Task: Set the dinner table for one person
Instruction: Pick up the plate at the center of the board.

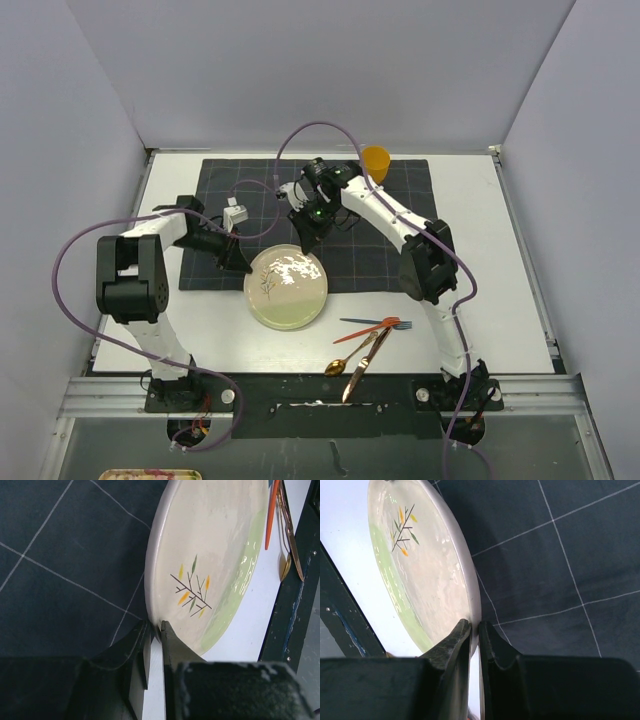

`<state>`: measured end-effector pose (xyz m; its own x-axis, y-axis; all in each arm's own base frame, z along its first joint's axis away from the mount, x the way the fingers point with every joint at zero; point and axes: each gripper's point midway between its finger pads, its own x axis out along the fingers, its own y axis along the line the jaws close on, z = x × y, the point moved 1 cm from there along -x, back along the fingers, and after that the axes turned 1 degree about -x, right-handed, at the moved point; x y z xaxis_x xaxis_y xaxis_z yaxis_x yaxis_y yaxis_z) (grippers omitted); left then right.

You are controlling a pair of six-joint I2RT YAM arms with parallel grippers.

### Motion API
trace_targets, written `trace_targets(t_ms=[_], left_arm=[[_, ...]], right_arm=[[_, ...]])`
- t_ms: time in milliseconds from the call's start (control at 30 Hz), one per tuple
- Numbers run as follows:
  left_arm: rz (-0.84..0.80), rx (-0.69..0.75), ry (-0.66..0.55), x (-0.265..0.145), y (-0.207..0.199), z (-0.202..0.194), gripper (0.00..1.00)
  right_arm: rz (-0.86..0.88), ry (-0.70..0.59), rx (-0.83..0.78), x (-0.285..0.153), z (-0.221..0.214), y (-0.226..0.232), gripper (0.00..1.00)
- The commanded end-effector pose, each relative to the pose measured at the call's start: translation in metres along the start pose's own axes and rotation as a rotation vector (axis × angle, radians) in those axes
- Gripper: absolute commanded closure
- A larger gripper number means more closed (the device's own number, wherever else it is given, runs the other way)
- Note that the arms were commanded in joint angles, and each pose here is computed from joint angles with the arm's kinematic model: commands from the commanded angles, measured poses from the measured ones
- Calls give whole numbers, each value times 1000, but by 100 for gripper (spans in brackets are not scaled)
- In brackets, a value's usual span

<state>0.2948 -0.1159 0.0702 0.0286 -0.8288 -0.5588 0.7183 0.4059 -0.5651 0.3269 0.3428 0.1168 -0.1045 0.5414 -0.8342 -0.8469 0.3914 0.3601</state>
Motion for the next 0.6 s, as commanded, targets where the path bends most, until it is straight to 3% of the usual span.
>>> trace_targets(t_ms=[0, 567], left_arm=[[-102, 1, -51, 1, -17, 18, 100], [-114, -2, -9, 1, -20, 35, 100]], right_arm=[[77, -145, -48, -27, 36, 25, 100], [112, -161, -14, -28, 38, 17, 100]])
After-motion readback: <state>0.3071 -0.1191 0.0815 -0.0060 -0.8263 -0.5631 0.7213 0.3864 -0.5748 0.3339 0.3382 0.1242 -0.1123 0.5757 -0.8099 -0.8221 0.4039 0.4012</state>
